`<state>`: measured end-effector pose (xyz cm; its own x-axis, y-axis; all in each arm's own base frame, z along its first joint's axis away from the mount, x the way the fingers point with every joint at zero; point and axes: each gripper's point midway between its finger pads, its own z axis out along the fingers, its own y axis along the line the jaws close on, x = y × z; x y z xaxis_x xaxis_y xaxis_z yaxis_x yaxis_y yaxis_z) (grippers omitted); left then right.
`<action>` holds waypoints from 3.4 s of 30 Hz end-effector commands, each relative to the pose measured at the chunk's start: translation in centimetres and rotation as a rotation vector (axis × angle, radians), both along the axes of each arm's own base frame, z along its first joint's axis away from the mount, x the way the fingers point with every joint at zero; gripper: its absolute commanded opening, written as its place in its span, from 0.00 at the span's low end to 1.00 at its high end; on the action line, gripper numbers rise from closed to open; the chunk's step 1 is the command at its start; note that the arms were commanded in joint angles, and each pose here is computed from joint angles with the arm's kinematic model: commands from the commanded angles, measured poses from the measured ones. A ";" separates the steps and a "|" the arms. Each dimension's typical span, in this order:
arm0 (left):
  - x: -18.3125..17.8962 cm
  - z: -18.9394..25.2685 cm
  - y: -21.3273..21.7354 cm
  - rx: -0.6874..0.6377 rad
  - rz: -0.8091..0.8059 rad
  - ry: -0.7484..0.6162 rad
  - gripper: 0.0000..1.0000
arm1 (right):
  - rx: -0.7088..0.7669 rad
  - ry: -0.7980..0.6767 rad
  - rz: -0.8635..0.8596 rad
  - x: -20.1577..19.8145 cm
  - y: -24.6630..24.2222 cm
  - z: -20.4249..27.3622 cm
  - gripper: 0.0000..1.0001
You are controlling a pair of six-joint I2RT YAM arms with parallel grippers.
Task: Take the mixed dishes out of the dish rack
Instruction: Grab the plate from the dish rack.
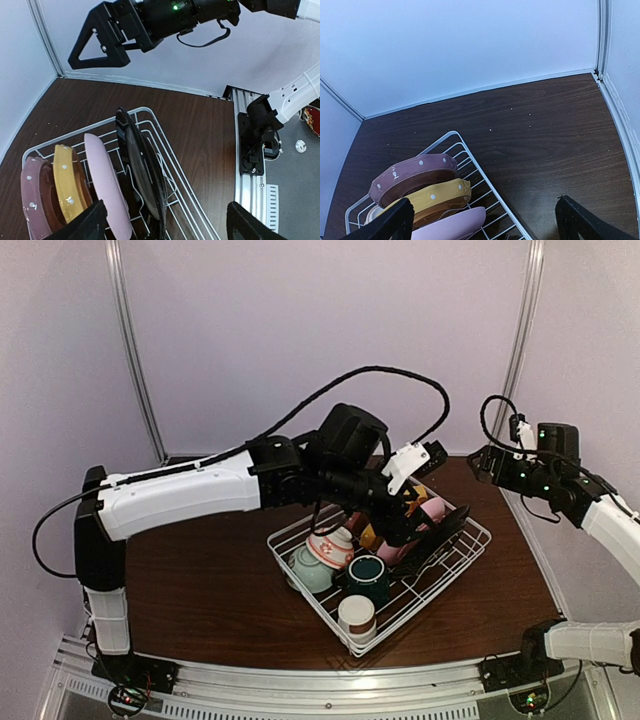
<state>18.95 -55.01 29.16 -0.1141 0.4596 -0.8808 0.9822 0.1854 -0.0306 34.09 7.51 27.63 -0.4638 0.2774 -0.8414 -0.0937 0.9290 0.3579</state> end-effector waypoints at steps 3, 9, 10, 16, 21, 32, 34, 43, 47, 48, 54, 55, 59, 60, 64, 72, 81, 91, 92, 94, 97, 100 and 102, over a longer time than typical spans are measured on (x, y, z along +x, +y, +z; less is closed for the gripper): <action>-0.6 -1.1 -1.8 0.007 -0.021 0.063 0.78 | -0.027 -0.010 -0.012 -0.6 -0.5 0.5 1.00; -0.3 -3.3 -2.7 0.041 0.006 0.087 0.72 | -0.029 -0.007 -0.018 -0.7 -0.7 0.3 1.00; -0.3 -3.5 -2.8 0.044 0.005 0.092 0.69 | -0.029 -0.008 -0.018 -0.7 -0.7 0.4 1.00; 0.2 -5.5 -3.4 0.070 0.035 0.123 0.63 | -0.035 -0.003 -0.041 -0.7 -1.2 0.2 1.00; 0.8 -7.2 -3.9 0.092 0.068 0.144 0.58 | -0.033 -0.009 -0.054 -0.8 -1.6 0.3 1.00; 1.2 -10.0 -4.6 0.130 0.117 0.169 0.44 | -0.029 0.008 -0.077 -0.5 -2.1 -0.3 1.00; 1.1 -10.4 -4.8 0.135 0.118 0.166 0.42 | -0.025 0.011 -0.078 -0.5 -2.2 -0.5 1.00; 0.5 -10.3 -5.6 0.118 0.099 0.183 0.21 | -0.015 0.018 -0.075 -0.4 -2.2 -0.8 1.00; 0.2 -8.7 -5.8 0.083 0.083 0.187 0.10 | -0.012 0.012 -0.074 -0.4 -2.3 -0.6 1.00; 0.1 -8.3 -5.9 0.074 0.078 0.188 0.07 | -0.012 0.011 -0.075 -0.4 -2.3 -0.5 1.00; -0.2 -6.2 -5.7 0.032 0.064 0.184 0.00 | -0.009 0.010 -0.076 -0.5 -2.4 -0.5 1.00; -0.3 -5.6 -5.6 0.021 0.061 0.180 0.00 | -0.008 0.011 -0.077 -0.6 -2.4 -0.5 1.00; -1.0 -3.2 -5.5 -0.040 0.024 0.178 0.00 | -0.007 0.006 -0.078 -0.7 -2.5 -0.3 1.00; -1.3 -2.4 -5.4 -0.062 0.011 0.178 0.00 | -0.006 0.005 -0.080 -0.7 -2.5 -0.3 1.00; -2.2 0.1 -5.3 -0.134 -0.037 0.185 0.00 | -0.001 -0.002 -0.081 -0.7 -2.5 0.1 1.00; -2.9 4.5 -4.4 -0.217 -0.071 0.158 0.00 | 0.012 -0.008 -0.085 -0.8 -2.6 0.4 1.00; -4.2 9.6 -3.1 -0.351 -0.158 0.214 0.00 | 0.012 -0.018 -0.095 -0.9 -2.8 1.2 1.00; -5.8 15.0 -0.5 -0.456 -0.237 0.212 0.00 | -0.002 -0.048 -0.159 -1.4 -4.4 3.0 1.00; -5.8 15.4 0.0 -0.463 -0.237 0.207 0.00 | -0.003 -0.053 -0.166 -1.5 -4.6 3.3 1.00; -5.8 16.7 1.1 -0.488 -0.233 0.195 0.00 | 0.000 -0.070 -0.174 -1.7 -4.8 4.0 1.00; -5.7 18.2 2.7 -0.515 -0.229 0.173 0.00 | 0.009 -0.090 -0.175 -1.9 -5.0 5.0 1.00; -4.7 19.7 4.9 -0.534 -0.189 0.142 0.00 | 0.020 -0.097 -0.163 -2.0 -4.8 5.5 1.00; -3.0 20.3 6.7 -0.539 -0.121 0.107 0.00 | 0.025 -0.099 -0.152 -1.9 -4.6 5.5 1.00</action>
<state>14.15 -52.94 38.71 -0.3457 0.2597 -0.9017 0.9336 -0.0011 -0.3583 32.40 2.95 32.33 -0.3380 0.3453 -0.8755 0.0160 0.9322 0.3615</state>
